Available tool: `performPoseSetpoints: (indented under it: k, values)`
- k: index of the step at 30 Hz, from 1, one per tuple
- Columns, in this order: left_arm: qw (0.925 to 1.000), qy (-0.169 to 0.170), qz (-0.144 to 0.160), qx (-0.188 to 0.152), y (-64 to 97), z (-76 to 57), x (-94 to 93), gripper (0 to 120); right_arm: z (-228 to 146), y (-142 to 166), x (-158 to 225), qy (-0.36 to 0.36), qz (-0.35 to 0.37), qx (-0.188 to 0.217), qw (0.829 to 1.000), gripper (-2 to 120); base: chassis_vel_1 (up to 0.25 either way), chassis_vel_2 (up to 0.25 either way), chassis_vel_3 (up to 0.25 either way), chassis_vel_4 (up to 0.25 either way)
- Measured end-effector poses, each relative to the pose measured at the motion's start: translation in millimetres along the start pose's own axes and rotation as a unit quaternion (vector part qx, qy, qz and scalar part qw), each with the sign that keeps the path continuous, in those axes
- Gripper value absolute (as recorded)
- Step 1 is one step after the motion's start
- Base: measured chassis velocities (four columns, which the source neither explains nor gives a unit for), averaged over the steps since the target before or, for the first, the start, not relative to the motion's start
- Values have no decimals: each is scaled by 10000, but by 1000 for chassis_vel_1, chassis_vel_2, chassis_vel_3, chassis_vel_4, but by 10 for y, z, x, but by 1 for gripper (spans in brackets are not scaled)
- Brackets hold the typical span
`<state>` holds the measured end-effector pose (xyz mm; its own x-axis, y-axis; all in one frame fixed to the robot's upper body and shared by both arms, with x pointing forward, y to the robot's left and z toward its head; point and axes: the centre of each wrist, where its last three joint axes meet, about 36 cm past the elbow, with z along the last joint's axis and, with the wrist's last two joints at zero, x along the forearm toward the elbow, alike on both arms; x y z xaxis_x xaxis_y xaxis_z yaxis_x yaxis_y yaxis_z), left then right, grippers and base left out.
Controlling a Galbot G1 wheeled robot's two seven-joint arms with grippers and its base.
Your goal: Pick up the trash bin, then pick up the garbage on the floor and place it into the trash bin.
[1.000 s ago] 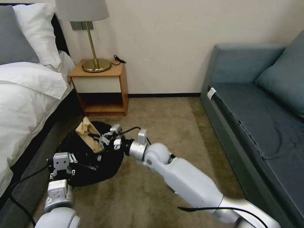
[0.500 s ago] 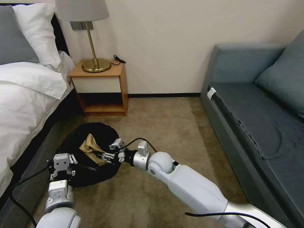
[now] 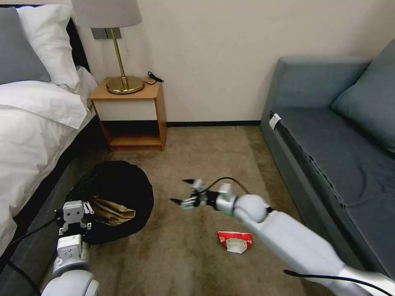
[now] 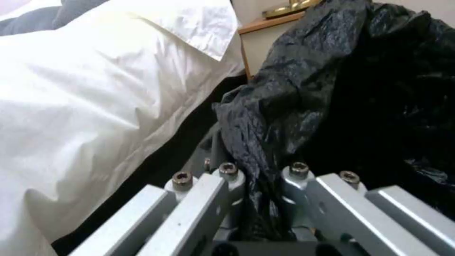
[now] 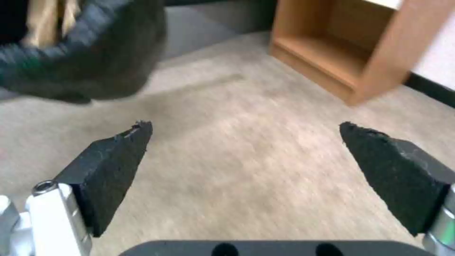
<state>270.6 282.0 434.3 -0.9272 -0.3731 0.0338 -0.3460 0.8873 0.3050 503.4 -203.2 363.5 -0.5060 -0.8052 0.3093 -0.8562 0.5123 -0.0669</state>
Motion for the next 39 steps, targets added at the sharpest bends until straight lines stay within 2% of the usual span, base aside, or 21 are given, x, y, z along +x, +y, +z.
performPoseSetpoints:
  k: [5, 11, 15, 18, 23, 29, 34, 39]
  values:
    - [10000, -10, -1, 4, -1, -3, -9, 3, 198, -6, 231, 267, 77, 4, 9996, 100, 0, 0, 0, 0]
    - [10000, -19, -9, 8, 10, -13, 1, 3, 894, 298, 507, 1097, 49, 71, 9939, 100, 0, 0, 0, 0]
    - [10000, 44, -16, 4, 10, 29, 23, 3, 1100, 402, 630, 1471, -134, 115, 9890, 100, 0, 0, 0, 0]
    - [10000, 51, -22, 21, 5, 27, 30, 3, 1136, 371, 666, 1567, -151, 151, 9874, 100, 0, 0, 0, 0]
    - [9999, -81, 28, 55, 0, -129, 62, 3, 1191, 283, 728, 1861, -302, 234, 9818, 100, 0, 0, 0, 0]
    - [9999, -140, 85, 29, -11, -214, 80, 3, 1276, 186, 806, 2179, -598, 325, 9736, 100, 0, 0, 0, 0]
    - [9997, -225, 102, 39, -15, -302, 75, 3, 1401, 101, 860, 2309, -511, 192, 9714, 100, 0, 0, 0, 0]
    - [9997, -217, 121, 47, -19, -309, 92, 3, 1494, 55, 891, 2376, -436, 77, 9703, 100, 0, 0, 0, 0]
